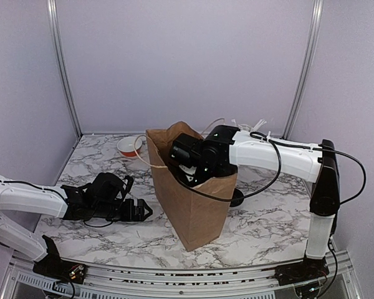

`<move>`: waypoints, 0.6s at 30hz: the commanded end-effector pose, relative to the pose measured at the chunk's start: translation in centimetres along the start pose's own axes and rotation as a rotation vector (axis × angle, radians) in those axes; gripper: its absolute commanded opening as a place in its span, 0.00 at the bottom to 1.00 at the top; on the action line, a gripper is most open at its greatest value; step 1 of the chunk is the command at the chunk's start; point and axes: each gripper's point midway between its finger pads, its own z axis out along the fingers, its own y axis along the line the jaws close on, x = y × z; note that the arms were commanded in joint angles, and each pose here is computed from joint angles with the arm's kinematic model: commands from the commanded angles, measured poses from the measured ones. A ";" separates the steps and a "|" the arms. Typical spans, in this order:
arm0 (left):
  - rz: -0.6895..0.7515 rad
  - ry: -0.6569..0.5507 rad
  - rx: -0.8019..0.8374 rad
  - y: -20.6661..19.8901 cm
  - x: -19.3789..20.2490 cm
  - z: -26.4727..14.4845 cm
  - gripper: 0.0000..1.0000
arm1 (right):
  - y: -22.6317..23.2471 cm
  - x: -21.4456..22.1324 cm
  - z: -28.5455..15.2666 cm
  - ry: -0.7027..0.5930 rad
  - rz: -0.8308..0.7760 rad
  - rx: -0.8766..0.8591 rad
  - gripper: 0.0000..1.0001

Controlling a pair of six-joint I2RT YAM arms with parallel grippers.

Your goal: Pack the takeout coffee

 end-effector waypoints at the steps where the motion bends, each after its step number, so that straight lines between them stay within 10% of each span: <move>1: 0.009 -0.019 0.015 -0.6 -0.9 -0.7 0.99 | -0.2 0.7 -1.1 0.019 0.009 0.034 0.78; 18: 0.007 -0.033 0.022 -0.5 -1.4 -1.1 0.99 | 0.4 0.0 -3.6 -0.022 0.018 0.043 0.82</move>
